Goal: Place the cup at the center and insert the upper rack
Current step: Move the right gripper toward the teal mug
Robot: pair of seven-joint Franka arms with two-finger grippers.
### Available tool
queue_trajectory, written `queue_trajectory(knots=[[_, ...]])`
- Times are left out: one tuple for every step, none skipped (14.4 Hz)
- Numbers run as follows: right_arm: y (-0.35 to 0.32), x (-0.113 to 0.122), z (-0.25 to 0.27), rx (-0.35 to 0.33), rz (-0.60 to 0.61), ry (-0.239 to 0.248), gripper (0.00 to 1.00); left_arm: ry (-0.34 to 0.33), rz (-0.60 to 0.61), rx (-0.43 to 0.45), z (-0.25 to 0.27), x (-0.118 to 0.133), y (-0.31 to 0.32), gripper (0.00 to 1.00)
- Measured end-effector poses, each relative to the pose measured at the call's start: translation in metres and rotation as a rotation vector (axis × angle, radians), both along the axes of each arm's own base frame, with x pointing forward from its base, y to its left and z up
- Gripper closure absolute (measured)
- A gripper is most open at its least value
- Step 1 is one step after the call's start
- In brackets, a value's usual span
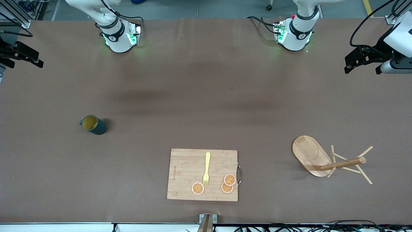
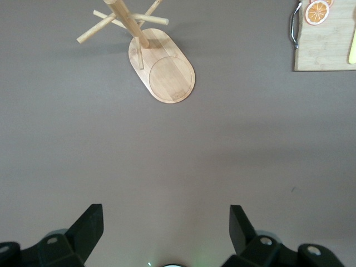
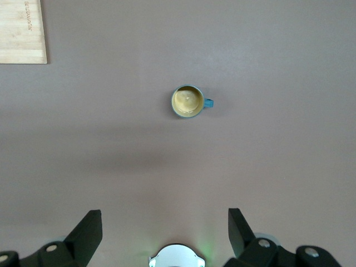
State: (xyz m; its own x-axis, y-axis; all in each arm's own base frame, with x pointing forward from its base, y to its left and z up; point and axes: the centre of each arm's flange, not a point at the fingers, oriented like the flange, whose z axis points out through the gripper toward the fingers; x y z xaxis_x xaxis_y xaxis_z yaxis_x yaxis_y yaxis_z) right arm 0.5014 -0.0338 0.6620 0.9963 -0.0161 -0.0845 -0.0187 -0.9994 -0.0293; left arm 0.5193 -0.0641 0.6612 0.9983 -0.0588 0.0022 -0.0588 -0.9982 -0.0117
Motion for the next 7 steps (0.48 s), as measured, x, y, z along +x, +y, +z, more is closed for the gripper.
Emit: queue_trajectory(knots=[[0.0000,0.0000,0.0000,0.000,0.000,0.000,0.00,0.000,0.000,0.000,0.0000,0.0000,0.0000,0.00],[0.0000,0.0000,0.0000,0.000,0.000,0.000,0.00,0.000,0.000,0.000,0.0000,0.0000,0.0000,0.00],[0.0000,0.0000,0.0000,0.000,0.000,0.000,0.00,0.000,0.000,0.000,0.0000,0.0000,0.0002,0.00],[0.0000,0.0000,0.0000,0.000,0.000,0.000,0.00,0.000,0.001,0.000,0.0000,0.0001,0.0006,0.00],[0.0000,0.0000,0.0000,0.000,0.000,0.000,0.00,0.000,0.002,0.000,0.0000,0.0001,0.0011,0.00],[0.0000,-0.0002,-0.0001,0.000,0.000,0.002,0.00,0.000,0.003,0.002,0.0000,0.0002,0.0019,0.00],[0.0000,-0.0004,0.0004,0.000,0.000,0.001,0.00,-0.001,0.004,0.007,-0.0001,0.0004,0.0026,0.00]])
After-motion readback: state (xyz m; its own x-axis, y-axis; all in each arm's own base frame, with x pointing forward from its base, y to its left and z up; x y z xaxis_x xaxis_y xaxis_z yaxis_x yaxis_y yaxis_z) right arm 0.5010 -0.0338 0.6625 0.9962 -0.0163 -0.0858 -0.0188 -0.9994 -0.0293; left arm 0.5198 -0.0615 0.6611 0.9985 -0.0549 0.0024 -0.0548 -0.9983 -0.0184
